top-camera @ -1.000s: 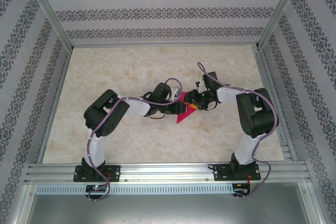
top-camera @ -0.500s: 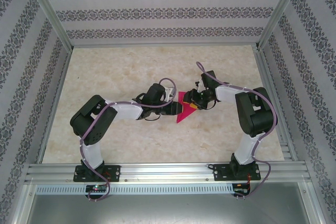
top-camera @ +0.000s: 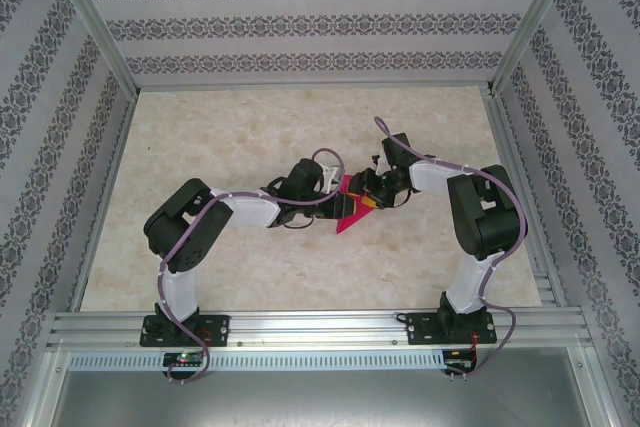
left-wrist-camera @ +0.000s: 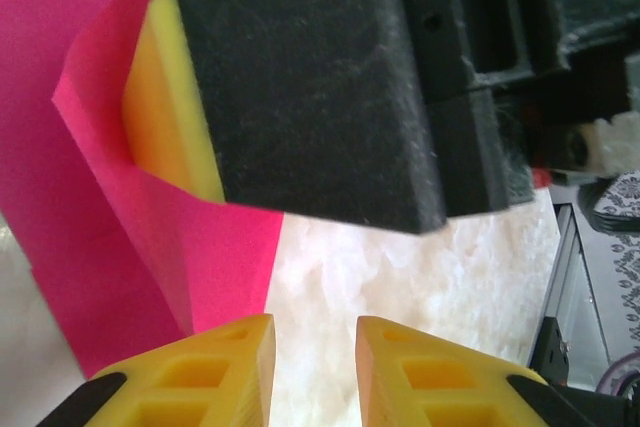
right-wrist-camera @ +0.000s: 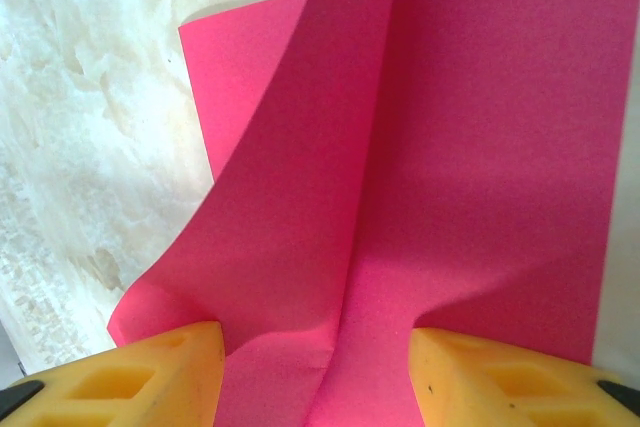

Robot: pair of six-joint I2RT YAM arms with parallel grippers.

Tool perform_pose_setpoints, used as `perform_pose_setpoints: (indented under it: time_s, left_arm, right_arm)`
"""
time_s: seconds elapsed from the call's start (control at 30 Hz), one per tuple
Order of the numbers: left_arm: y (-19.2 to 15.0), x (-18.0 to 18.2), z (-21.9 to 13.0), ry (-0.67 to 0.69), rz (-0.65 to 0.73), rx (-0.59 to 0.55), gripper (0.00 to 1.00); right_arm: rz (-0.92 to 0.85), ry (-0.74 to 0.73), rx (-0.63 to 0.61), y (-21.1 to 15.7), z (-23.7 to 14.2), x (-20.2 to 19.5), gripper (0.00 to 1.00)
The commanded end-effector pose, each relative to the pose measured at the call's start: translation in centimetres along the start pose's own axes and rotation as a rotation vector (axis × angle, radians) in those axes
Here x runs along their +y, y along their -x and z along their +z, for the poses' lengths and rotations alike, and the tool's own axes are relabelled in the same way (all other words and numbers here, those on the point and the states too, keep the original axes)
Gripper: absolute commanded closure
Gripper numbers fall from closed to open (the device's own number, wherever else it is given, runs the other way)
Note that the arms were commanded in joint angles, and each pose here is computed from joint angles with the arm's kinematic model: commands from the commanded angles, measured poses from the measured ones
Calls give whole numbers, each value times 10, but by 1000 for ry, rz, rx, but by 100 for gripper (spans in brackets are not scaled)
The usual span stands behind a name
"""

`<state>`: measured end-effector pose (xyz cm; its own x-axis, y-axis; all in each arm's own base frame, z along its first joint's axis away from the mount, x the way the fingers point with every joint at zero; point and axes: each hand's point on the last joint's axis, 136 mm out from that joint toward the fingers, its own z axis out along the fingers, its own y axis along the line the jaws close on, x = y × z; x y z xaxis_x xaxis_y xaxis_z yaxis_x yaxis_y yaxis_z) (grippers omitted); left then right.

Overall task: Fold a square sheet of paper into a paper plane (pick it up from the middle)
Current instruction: Fourth fold the wing at the center of the table.

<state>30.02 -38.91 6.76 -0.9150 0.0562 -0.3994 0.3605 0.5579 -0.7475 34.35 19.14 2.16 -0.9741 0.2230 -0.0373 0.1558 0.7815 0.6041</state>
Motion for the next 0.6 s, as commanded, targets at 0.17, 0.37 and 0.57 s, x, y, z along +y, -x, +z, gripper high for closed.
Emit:
perform_pose_setpoints:
  time_s: [0.17, 0.37, 0.57]
  left_arm:
    - [-1, 14, 7, 74, 0, 1, 79]
    - [-2, 23, 7, 111, -10, -1, 83]
    - [-5, 30, 10, 135, -26, 6, 85]
  right_arm:
    - [68, -250, 24, -14, 15, -65, 47]
    - [65, -277, 33, -15, 16, -70, 49]
    - [57, -292, 38, -16, 18, -72, 51]
